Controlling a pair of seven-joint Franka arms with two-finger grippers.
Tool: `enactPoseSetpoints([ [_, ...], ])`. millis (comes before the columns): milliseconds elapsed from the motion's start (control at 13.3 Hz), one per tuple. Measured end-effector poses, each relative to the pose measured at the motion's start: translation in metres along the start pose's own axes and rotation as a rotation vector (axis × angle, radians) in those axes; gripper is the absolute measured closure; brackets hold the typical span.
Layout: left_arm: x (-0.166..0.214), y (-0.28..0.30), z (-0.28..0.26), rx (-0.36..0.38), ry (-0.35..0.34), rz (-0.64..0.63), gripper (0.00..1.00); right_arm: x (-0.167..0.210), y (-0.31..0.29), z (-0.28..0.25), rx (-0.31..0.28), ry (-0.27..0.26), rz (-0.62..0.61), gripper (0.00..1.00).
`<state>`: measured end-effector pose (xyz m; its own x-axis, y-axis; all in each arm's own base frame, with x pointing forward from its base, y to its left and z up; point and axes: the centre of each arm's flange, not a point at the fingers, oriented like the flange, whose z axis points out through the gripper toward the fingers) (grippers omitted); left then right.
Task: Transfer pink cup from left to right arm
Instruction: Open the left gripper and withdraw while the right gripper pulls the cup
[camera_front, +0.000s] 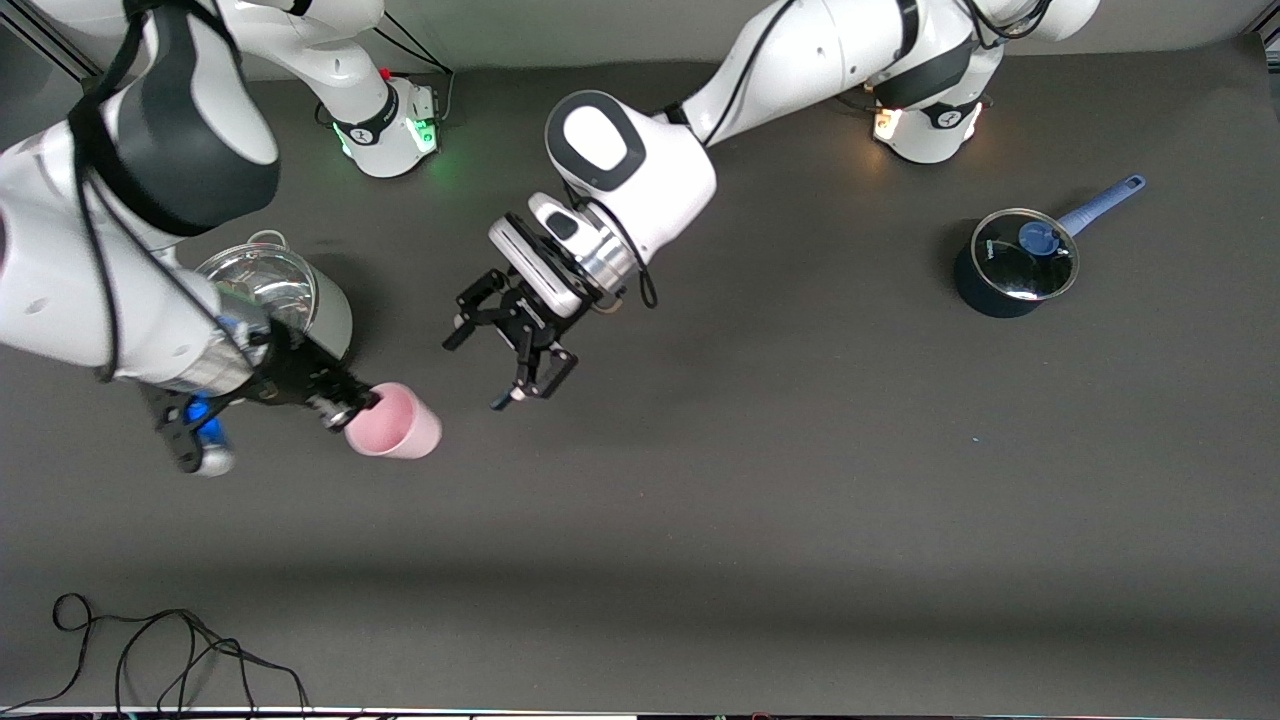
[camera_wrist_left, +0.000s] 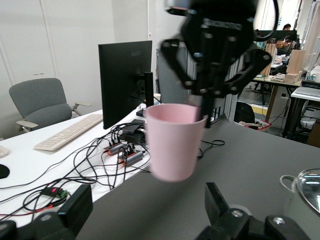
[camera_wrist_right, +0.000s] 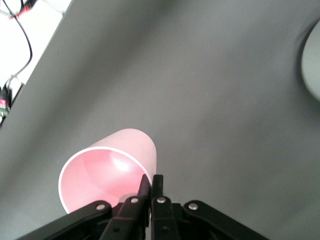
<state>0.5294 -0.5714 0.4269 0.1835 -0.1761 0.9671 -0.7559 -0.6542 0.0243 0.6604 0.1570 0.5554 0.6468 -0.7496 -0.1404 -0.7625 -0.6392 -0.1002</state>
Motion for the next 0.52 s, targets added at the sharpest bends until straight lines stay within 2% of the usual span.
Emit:
enactPoseSetpoints([
  [150, 0.002, -0.026, -0.004, -0.026, -0.004, 0.014, 0.00, 0.046, 0.025, -0.014, -0.011, 0.061, -0.010, 0.97],
  [300, 0.008, -0.046, -0.009, -0.067, -0.001, 0.029, 0.00, 0.088, 0.053, -0.025, -0.018, 0.093, -0.022, 0.97],
  [524, 0.018, -0.075, -0.020, -0.133, 0.010, 0.051, 0.00, 0.145, 0.099, -0.038, -0.055, 0.136, -0.168, 0.97],
])
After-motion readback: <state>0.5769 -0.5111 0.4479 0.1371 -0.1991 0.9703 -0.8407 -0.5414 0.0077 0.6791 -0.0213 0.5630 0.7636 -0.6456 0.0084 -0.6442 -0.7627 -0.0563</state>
